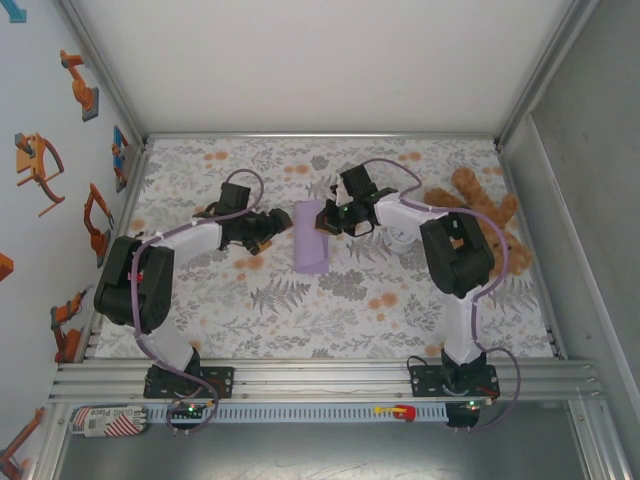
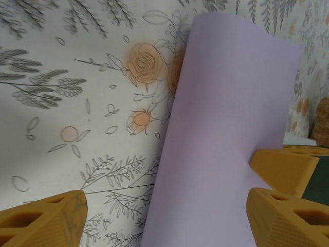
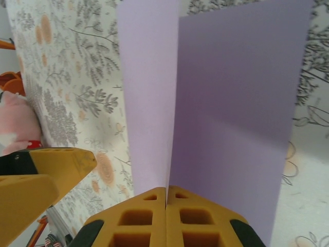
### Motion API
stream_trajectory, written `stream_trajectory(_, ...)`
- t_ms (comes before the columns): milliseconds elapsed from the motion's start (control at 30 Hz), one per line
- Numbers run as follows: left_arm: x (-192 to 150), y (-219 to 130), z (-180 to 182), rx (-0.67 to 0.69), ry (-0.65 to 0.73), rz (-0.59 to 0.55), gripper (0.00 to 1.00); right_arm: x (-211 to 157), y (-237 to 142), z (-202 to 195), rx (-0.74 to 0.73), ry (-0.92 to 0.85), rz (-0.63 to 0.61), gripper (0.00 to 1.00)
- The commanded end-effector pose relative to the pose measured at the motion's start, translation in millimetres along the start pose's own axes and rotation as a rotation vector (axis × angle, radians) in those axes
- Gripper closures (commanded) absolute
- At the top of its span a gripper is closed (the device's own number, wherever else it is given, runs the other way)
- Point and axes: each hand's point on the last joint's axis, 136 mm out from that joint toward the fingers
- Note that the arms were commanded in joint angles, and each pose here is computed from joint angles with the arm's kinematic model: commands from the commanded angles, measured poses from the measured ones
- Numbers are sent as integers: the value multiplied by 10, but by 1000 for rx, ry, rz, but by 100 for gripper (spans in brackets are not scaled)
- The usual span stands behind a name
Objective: Fold a paper plane with a square sheet of paper (pick it up from the middle)
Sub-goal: First fold in half a square sheet of paper at the center of the table.
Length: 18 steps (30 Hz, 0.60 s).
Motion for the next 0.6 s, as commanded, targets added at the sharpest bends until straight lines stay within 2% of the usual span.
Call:
stream_trajectory(0,-48,84,-57,4,14,30,22,-18,54,-155,-35,0,-2,100)
stream_trajectory(133,-80,181,-67,16,18,55,27,-39,89,-225,-49,9,5,100)
stream_trajectory(367,-127,333,-76,40,33,99,29,-82,125,-331,-63,32,17,100)
stream_trajectory(567,-169,452,-77,62,50,130,34,-96,126,-379,-62,50,18,100)
Point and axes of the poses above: each hand's point on the last joint's axis, 136 mm out from that joint toward the fingers, its own y axis out along the fingers, its own z axis along the line the jaws close on, x = y × z, and after that the axes turned 14 degrees about -y, right-handed
